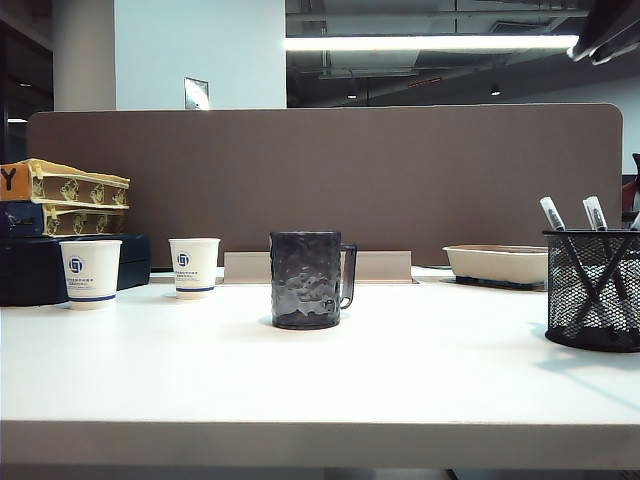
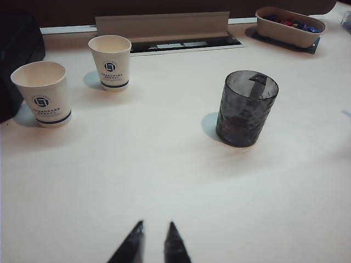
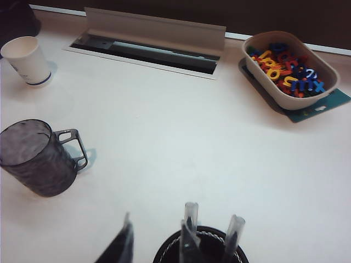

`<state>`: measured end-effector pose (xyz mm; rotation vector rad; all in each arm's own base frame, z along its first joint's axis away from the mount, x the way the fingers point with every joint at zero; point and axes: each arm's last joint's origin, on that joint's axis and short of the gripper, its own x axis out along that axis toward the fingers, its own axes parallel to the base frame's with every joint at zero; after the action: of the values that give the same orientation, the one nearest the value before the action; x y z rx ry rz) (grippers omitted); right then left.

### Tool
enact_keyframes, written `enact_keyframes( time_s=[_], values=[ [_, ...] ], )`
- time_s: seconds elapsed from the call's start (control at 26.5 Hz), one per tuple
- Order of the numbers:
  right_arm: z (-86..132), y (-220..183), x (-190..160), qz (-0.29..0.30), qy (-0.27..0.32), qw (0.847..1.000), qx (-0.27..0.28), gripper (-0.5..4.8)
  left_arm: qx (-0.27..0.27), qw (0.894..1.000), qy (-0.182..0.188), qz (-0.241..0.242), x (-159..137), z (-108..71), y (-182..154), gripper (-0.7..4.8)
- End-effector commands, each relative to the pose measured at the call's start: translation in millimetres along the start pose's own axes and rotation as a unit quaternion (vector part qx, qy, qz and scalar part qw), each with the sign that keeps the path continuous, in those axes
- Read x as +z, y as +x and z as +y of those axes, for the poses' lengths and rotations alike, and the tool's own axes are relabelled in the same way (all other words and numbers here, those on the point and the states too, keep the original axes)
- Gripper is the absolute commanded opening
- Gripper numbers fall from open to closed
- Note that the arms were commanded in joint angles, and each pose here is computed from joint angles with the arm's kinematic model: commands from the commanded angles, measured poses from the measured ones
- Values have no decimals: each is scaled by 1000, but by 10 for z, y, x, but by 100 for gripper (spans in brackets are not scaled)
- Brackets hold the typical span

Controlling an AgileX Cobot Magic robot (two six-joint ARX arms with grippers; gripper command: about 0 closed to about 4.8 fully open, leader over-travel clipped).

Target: Pick up one pen and put it in the pen container.

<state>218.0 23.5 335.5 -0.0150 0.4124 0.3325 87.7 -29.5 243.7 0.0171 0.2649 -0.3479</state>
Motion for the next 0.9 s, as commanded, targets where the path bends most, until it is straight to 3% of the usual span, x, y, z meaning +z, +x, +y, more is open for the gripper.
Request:
enact_keyframes(
  time_s=[0.04,0.23,0.9],
  values=[
    [22,-107,8,-3,-1,1000,-9,108,1,1000,-4,-5,17,0,-8,48],
    [65,-266,-41,-15,-3,1000,-13,108,1,1000,-23,-5,17,0,-7,48],
    [233,-860,-460,-33,4,999,-26,106,12,1000,-20,-18,-70,11,73,48]
  ],
)
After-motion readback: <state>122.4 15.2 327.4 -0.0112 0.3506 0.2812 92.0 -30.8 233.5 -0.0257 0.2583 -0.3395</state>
